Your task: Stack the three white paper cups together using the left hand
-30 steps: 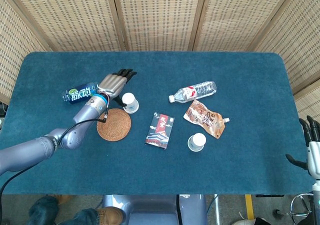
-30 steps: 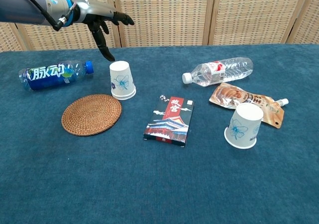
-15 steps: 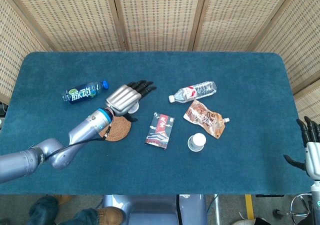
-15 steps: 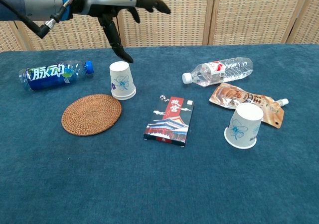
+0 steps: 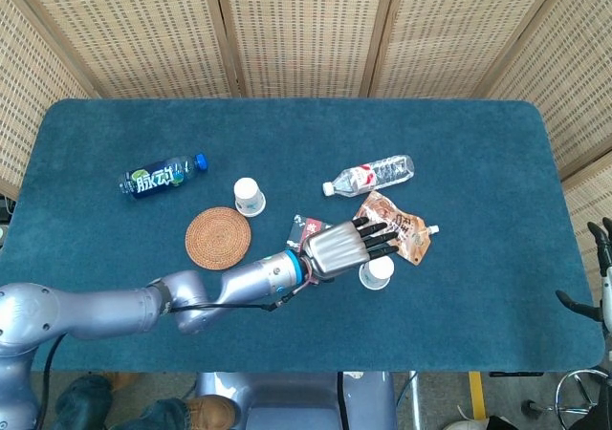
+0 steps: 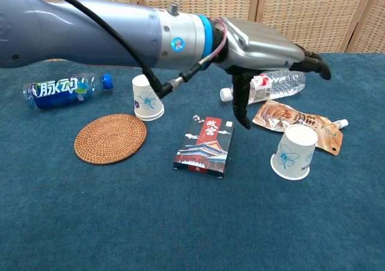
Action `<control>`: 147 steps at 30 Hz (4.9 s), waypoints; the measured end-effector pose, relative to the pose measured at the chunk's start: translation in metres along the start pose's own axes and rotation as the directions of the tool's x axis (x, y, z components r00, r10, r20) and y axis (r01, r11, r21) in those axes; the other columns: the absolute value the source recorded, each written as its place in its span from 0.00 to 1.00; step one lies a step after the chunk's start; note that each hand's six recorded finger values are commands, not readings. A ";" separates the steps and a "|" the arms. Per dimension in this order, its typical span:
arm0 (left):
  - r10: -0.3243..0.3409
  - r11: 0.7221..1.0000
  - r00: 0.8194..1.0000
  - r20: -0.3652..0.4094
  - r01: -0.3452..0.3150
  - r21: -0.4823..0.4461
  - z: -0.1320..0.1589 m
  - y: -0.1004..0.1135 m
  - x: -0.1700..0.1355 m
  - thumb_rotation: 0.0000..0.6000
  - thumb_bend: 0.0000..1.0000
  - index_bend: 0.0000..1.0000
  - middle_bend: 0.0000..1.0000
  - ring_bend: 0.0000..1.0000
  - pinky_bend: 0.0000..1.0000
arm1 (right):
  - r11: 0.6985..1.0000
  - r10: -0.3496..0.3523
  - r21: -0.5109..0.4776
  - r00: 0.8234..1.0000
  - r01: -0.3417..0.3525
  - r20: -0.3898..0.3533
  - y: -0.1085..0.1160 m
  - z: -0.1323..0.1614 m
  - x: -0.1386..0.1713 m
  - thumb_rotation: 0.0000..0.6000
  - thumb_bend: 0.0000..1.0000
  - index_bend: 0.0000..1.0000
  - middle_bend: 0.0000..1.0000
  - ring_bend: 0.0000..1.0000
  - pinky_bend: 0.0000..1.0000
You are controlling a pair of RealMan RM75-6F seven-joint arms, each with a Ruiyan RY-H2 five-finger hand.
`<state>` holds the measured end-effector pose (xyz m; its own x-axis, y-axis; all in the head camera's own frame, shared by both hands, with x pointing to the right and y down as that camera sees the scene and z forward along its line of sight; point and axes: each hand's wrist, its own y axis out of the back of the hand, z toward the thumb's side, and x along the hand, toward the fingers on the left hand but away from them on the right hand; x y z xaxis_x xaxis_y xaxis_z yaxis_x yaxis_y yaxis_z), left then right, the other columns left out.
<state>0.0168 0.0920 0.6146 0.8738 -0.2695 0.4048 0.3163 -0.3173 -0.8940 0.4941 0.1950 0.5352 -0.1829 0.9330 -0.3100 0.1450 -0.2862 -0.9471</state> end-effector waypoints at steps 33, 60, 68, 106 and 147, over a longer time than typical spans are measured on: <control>-0.044 0.998 0.996 -0.072 0.041 -0.042 0.026 -0.031 0.084 1.00 0.28 0.69 0.51 0.46 0.49 | 1.000 -0.020 -0.004 0.999 0.020 0.040 0.006 -0.014 -0.001 1.00 0.00 0.00 0.00 0.00 0.00; -0.151 0.960 0.748 -0.646 -0.045 -0.277 -0.221 0.016 -0.104 1.00 0.24 0.61 0.46 0.41 0.40 | 0.998 0.032 0.046 0.998 -0.030 -0.052 -0.014 0.018 0.004 1.00 0.00 0.00 0.00 0.00 0.00; -0.300 0.916 0.660 -0.689 -0.004 -0.402 -0.242 -0.024 -0.143 1.00 0.24 0.61 0.46 0.39 0.39 | 0.998 0.032 0.047 0.997 -0.029 -0.071 -0.015 0.026 0.005 1.00 0.00 0.00 0.00 0.00 0.00; -0.359 0.899 0.666 -0.654 0.059 -0.434 -0.219 -0.057 -0.110 1.00 0.03 0.16 0.01 0.00 0.06 | 0.999 0.020 0.031 0.998 -0.018 -0.060 -0.009 0.022 0.007 1.00 0.00 0.00 0.00 0.00 0.00; -0.077 0.870 0.438 -0.896 -0.408 -0.275 -0.089 -0.113 -0.414 1.00 0.00 0.00 0.00 0.00 0.00 | 1.000 0.008 0.025 0.994 -0.005 -0.106 -0.005 0.028 0.015 1.00 0.00 0.00 0.00 0.00 0.00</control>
<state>-0.4140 0.1583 0.5650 0.0274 -0.9078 0.4185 -0.1832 -0.4161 -0.8907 0.4630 0.2043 0.5332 -0.0774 0.9486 -0.3068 0.1215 -0.2965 -0.9473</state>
